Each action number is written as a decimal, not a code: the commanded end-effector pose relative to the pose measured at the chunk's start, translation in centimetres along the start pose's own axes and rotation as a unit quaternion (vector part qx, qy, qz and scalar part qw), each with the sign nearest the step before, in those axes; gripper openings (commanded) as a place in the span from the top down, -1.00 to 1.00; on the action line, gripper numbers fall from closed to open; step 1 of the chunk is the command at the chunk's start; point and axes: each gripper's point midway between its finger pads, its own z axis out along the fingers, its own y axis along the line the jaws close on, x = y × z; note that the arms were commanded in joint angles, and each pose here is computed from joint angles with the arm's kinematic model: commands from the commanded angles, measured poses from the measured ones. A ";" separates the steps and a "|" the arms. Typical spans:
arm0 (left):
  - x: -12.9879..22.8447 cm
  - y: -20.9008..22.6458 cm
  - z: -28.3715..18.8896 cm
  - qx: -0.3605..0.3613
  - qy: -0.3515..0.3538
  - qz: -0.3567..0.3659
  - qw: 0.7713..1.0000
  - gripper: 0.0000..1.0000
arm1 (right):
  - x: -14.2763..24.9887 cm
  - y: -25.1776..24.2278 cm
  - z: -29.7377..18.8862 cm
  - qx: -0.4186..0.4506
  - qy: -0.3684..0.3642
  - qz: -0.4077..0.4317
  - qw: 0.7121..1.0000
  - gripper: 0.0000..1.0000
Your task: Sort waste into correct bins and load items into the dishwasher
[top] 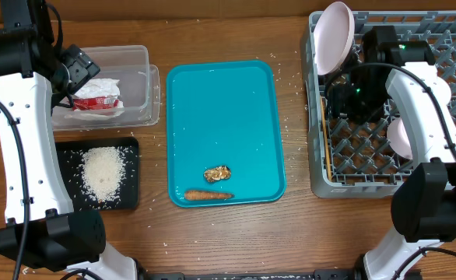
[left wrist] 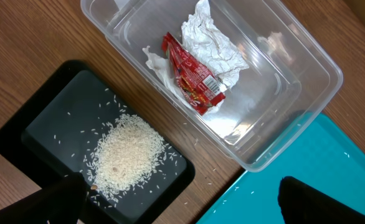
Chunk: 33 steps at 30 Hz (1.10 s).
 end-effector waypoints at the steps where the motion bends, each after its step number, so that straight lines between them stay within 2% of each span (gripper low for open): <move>1: 0.3 -0.4 0.5 -0.001 0.008 0.000 1.000 -1.00 | 0.1 1.1 -1.2 -0.004 -0.002 0.006 1.000 -0.28; 5: 0.3 -0.4 0.5 -0.001 0.008 0.000 1.000 -1.00 | 0.4 4.5 -2.9 -0.033 -0.017 -0.027 0.999 -0.29; 10: 0.3 -0.4 0.5 -0.001 0.008 0.000 1.000 -1.00 | 1.6 10.8 -2.5 -0.054 -0.022 -0.116 0.992 -0.38; 11: 0.3 -0.4 0.5 -0.001 0.008 0.000 1.000 -1.00 | 1.9 12.1 -2.1 -0.056 -0.025 -0.144 0.988 -0.46; 14: 0.3 -0.4 0.5 -0.001 0.008 0.000 1.000 -1.00 | 2.6 16.1 -1.0 -0.059 -0.039 -0.221 0.973 -1.00; 17: 0.3 -0.4 0.5 -0.001 0.008 0.000 1.000 -1.00 | 3.8 19.8 0.4 -0.058 -0.046 -0.264 0.962 -1.00; 24: 0.4 -0.4 0.5 -0.001 0.008 0.001 1.000 -1.00 | 5.8 23.9 4.1 -0.059 -0.038 -0.166 0.984 -1.00; 33: 0.3 -0.4 0.5 -0.001 0.008 0.000 1.000 -1.00 | 7.5 26.1 9.3 -0.043 0.003 -0.140 0.989 -1.00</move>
